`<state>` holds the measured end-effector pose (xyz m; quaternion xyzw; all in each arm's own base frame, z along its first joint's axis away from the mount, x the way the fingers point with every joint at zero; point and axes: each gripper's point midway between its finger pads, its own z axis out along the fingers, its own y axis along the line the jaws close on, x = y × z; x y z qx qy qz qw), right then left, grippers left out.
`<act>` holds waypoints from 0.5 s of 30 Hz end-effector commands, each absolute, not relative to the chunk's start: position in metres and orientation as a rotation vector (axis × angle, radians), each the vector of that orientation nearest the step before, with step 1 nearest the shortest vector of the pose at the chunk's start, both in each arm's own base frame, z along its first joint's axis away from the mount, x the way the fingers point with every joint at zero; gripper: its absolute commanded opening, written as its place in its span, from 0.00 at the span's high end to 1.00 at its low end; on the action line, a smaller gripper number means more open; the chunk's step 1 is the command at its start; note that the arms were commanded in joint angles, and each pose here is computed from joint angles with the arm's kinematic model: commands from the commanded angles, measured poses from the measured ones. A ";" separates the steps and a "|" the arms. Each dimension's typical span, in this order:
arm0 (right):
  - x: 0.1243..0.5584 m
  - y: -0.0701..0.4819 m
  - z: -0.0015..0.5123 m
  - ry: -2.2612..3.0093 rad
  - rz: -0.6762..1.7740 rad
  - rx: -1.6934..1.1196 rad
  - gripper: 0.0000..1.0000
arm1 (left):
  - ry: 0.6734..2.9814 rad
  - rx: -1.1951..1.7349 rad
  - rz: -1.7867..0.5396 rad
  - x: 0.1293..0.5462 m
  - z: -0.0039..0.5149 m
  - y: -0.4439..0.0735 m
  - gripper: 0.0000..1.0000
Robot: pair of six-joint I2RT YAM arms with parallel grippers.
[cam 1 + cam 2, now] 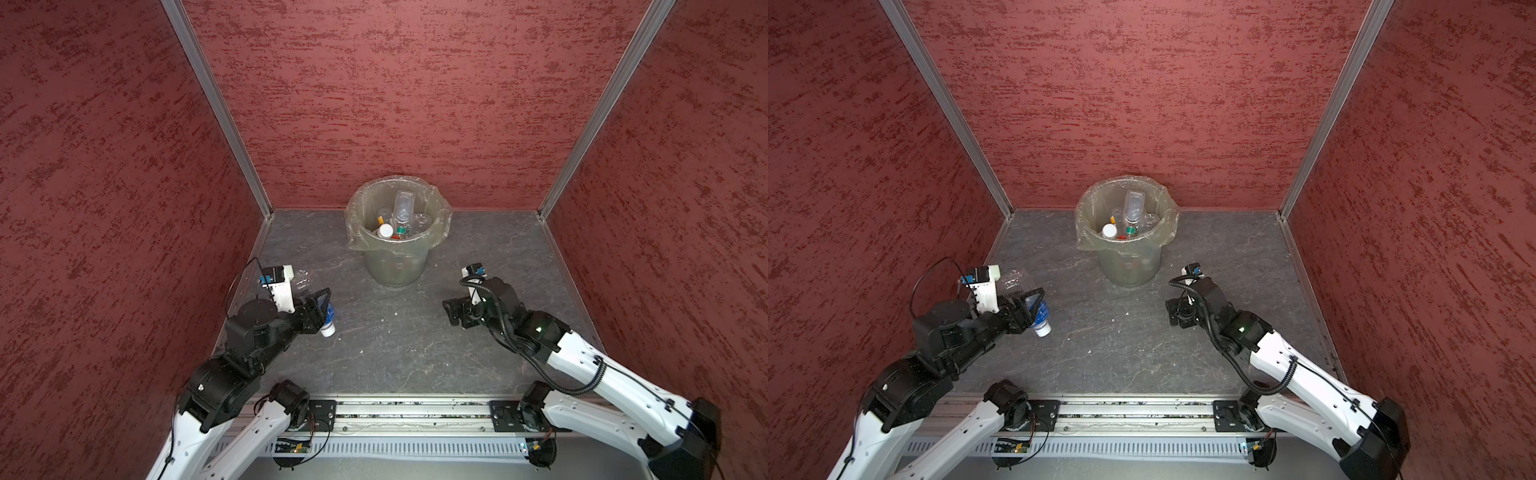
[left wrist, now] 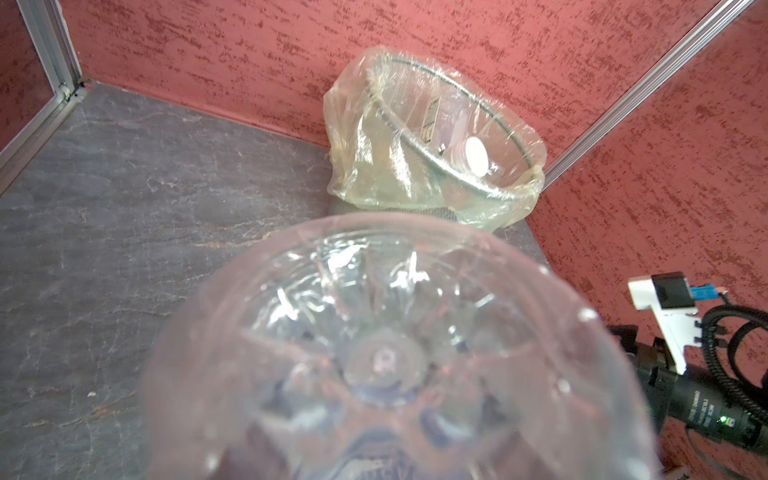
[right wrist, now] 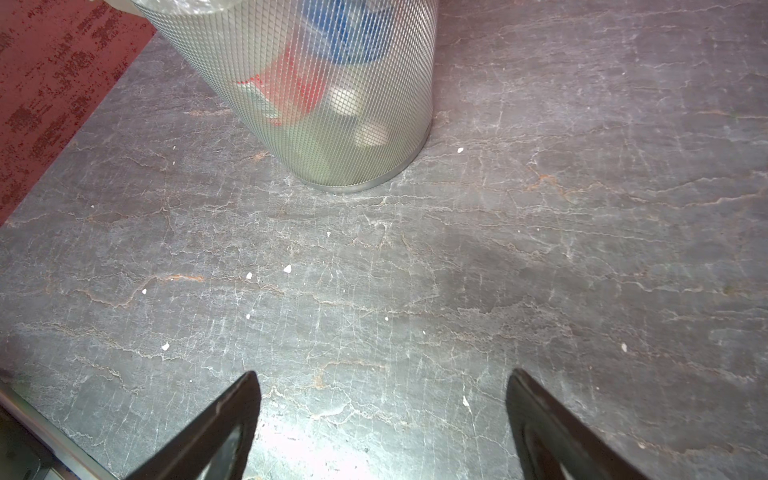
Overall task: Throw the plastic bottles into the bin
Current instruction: 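Lift the blue-labeled bottle with the left gripper over the wastebasket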
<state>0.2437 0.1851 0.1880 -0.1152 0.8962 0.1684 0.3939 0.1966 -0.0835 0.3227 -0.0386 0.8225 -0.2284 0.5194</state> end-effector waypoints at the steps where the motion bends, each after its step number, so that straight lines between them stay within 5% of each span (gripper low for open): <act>1: 0.244 0.188 0.195 2.245 0.444 -0.296 0.07 | 1.903 -0.012 -0.576 0.219 0.359 -0.104 0.66; 11: 0.241 0.184 0.200 2.228 0.451 -0.284 0.07 | 1.787 0.197 -0.647 0.367 0.481 -0.213 0.62; 13: 0.240 0.182 0.202 2.223 0.450 -0.276 0.07 | 1.830 0.203 -0.649 0.403 0.482 -0.230 0.50; 15: 0.238 0.178 0.204 2.217 0.448 -0.264 0.07 | 1.872 0.169 -0.626 0.432 0.482 -0.235 0.19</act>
